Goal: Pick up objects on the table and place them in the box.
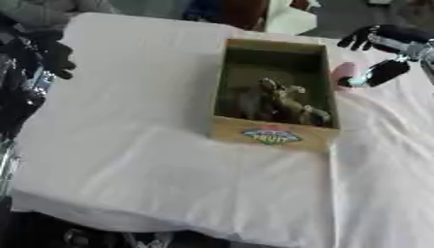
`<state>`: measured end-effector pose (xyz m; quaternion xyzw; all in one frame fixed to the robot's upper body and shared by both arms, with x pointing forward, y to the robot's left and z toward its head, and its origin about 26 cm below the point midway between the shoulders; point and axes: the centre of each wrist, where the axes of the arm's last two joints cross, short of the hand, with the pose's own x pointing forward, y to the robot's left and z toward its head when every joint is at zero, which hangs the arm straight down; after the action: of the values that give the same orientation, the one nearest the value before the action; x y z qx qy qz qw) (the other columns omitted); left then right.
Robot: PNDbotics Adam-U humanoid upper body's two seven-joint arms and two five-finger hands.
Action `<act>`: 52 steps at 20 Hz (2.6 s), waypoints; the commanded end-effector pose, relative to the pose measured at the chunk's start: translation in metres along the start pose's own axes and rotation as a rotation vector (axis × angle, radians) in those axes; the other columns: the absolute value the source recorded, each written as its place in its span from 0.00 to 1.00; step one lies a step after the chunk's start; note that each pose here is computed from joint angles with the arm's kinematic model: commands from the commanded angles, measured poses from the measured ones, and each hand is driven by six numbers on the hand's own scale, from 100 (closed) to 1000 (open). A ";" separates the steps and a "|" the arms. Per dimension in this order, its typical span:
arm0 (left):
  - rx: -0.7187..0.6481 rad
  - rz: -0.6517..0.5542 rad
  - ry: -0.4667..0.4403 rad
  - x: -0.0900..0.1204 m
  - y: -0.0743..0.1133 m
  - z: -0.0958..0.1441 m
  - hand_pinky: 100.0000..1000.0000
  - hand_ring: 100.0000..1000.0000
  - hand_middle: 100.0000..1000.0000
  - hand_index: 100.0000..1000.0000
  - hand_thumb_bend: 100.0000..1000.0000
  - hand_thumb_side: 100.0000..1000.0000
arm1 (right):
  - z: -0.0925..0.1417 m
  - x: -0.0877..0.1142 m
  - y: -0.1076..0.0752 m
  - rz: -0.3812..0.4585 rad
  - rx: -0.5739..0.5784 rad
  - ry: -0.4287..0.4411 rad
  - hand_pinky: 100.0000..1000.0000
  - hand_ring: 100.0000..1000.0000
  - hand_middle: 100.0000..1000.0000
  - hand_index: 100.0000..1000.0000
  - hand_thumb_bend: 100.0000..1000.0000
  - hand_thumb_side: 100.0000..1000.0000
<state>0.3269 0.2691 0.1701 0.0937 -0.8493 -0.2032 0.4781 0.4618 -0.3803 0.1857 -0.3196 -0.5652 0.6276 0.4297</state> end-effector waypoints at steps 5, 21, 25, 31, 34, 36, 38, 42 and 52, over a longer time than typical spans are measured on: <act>0.005 -0.025 -0.023 0.006 0.009 -0.002 0.54 0.56 0.58 0.78 0.50 0.68 | 0.013 -0.017 -0.006 0.028 -0.040 0.083 0.72 0.76 0.77 0.87 0.41 0.36; 0.006 -0.019 -0.027 0.006 0.008 -0.002 0.54 0.56 0.58 0.78 0.50 0.68 | 0.007 -0.016 0.012 0.077 -0.072 0.181 0.53 0.57 0.60 0.71 0.37 0.13; 0.007 -0.018 -0.026 0.006 0.008 -0.002 0.54 0.56 0.58 0.78 0.50 0.68 | 0.007 -0.016 0.015 0.092 -0.094 0.200 0.47 0.51 0.51 0.64 0.33 0.06; 0.008 -0.016 -0.026 0.006 0.008 -0.002 0.54 0.57 0.58 0.78 0.50 0.68 | 0.006 -0.015 0.021 0.101 -0.128 0.218 0.39 0.45 0.44 0.56 0.26 0.06; 0.008 -0.016 -0.027 0.006 0.008 -0.002 0.54 0.57 0.58 0.78 0.50 0.68 | 0.005 -0.015 0.023 0.103 -0.153 0.219 0.36 0.43 0.39 0.49 0.21 0.06; 0.008 -0.016 -0.026 0.006 0.008 -0.002 0.54 0.57 0.58 0.78 0.50 0.68 | 0.005 -0.014 0.021 0.100 -0.194 0.217 0.32 0.40 0.31 0.40 0.13 0.06; 0.009 -0.015 -0.024 0.006 0.008 -0.002 0.54 0.57 0.58 0.78 0.49 0.68 | 0.006 -0.014 0.020 0.094 -0.241 0.213 0.31 0.39 0.29 0.35 0.09 0.06; 0.009 -0.016 -0.022 0.005 0.008 -0.001 0.54 0.57 0.58 0.78 0.49 0.68 | 0.008 -0.010 0.010 0.085 -0.324 0.179 0.30 0.37 0.26 0.30 0.02 0.05; 0.006 -0.019 -0.018 0.004 0.009 0.000 0.54 0.57 0.58 0.78 0.49 0.68 | 0.013 0.031 -0.050 0.033 -0.493 -0.064 0.29 0.36 0.25 0.31 0.00 0.02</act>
<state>0.3261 0.2711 0.1686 0.0934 -0.8486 -0.2014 0.4802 0.4508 -0.3566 0.2111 -0.3983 -0.6957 0.4922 0.3393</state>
